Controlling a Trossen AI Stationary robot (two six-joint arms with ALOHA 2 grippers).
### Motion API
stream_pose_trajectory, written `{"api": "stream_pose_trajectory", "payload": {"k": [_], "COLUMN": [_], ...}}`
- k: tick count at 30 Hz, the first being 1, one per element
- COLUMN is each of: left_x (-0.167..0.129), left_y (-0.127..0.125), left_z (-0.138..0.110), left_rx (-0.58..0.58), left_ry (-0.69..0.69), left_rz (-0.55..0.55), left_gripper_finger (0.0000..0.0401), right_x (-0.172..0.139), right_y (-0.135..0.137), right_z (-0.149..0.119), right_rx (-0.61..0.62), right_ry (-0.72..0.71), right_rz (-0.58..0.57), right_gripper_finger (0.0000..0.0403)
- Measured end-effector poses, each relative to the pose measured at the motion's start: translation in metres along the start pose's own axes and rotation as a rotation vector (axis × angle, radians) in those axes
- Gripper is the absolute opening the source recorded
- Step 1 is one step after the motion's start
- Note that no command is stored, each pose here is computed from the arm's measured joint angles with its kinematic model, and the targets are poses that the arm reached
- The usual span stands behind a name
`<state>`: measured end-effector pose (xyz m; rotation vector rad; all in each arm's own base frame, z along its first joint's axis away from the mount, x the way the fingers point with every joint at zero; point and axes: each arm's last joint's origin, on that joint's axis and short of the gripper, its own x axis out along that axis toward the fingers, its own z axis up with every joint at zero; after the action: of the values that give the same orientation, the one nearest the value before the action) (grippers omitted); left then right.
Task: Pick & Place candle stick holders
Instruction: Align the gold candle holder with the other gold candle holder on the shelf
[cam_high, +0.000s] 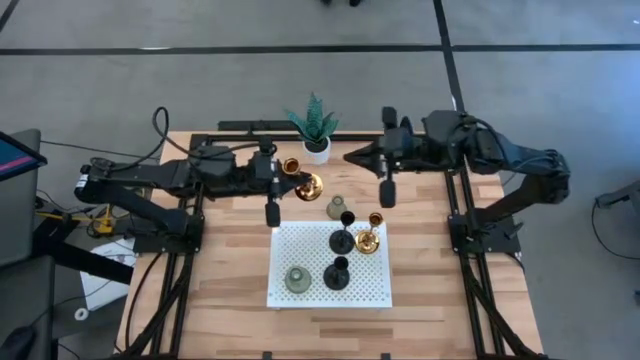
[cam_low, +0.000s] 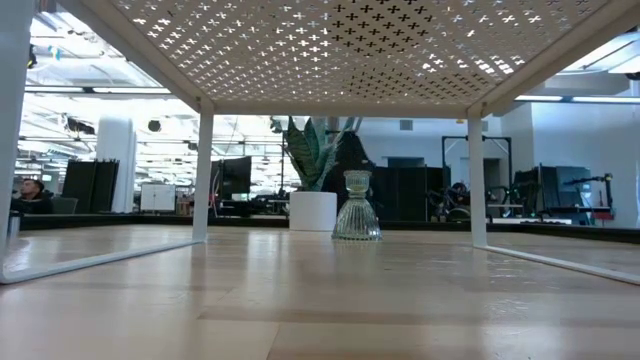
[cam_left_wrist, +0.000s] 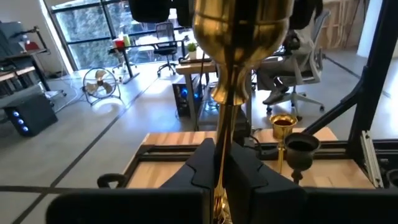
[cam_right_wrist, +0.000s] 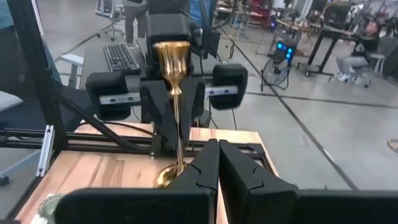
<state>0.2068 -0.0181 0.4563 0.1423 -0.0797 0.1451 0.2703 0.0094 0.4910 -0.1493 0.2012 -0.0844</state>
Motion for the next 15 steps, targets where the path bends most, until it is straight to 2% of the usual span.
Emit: {"api": "stream_pose_trajectory", "payload": {"k": [10,15], "left_x": [-0.007,-0.007], "left_y": [0.003,0.003], "left_z": [0.007,0.003], "left_rx": [-0.007,0.004], "left_ry": [-0.025,0.017], "left_rz": [0.005,0.026], "left_gripper_finger": [0.0014,0.0014], "right_x": [0.054,0.061], "right_y": [0.001,0.002], "right_z": [0.0,0.006], "right_rx": [-0.035,-0.034], "right_ry": [0.031,0.007], "right_rz": [0.002,-0.001], "right_gripper_finger": [0.0,0.0013]}}
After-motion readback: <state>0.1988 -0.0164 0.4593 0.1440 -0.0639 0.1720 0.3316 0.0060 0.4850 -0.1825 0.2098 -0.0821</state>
